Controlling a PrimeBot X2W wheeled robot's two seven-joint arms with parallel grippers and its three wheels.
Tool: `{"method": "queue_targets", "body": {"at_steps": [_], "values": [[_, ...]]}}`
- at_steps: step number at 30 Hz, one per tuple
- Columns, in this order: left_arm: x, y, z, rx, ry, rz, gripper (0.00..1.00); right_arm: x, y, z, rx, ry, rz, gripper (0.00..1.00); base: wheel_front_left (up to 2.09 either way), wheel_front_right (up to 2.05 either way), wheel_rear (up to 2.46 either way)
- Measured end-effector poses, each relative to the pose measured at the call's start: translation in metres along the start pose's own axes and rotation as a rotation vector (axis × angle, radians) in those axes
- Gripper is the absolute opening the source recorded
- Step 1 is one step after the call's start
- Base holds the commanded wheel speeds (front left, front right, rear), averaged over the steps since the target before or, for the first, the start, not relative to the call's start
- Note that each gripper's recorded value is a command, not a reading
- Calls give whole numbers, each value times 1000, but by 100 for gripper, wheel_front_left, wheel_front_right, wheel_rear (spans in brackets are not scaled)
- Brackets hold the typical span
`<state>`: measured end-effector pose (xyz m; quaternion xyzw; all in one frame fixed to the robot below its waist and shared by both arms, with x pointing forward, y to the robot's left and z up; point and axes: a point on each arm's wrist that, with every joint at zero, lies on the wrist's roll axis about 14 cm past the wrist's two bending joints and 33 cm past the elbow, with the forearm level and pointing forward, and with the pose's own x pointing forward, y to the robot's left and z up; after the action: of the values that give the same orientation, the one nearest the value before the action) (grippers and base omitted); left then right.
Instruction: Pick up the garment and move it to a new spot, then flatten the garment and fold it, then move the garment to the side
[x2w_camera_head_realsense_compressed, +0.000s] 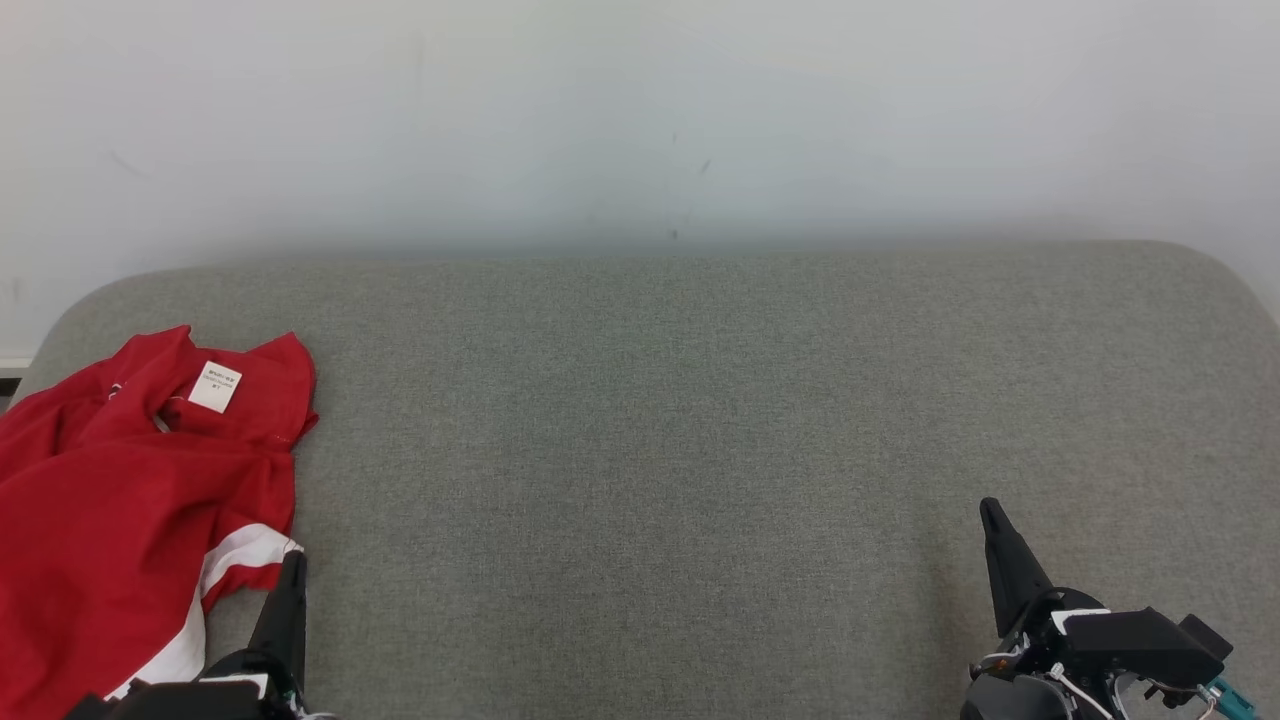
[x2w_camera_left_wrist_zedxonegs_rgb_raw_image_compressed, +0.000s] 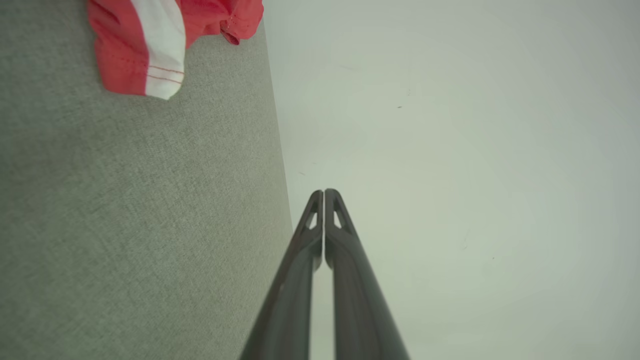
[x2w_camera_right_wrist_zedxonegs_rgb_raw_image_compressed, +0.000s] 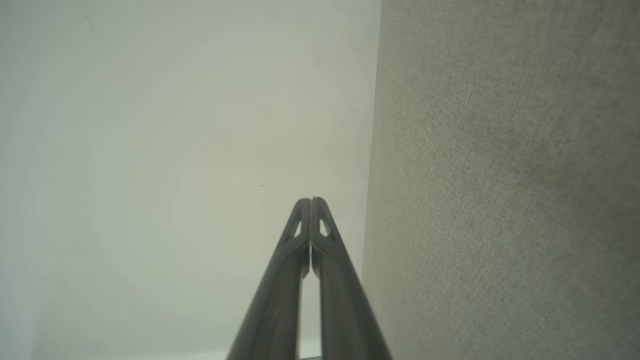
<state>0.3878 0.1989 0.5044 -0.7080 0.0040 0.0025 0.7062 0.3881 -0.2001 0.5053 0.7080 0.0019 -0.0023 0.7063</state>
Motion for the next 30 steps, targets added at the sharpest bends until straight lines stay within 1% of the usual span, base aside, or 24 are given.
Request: {"method": "queue_targets", "body": {"at_steps": [18, 19, 25, 30], "values": [[0, 1, 0, -1, 1, 2, 0, 0, -1, 0, 1, 0, -3, 0, 0, 0, 0], [-1, 4, -1, -3, 1, 12, 100, -2, -5, 0, 2, -1, -16, 100, 0, 0, 0], [-12, 27, -2, -12, -3, 80, 100, -12, -28, 0, 6, -6, -83, 100, 0, 0, 0], [-12, 27, -2, -5, -17, 79, 100, -12, -26, -4, 1, -9, -77, 100, 0, 0, 0]]}}
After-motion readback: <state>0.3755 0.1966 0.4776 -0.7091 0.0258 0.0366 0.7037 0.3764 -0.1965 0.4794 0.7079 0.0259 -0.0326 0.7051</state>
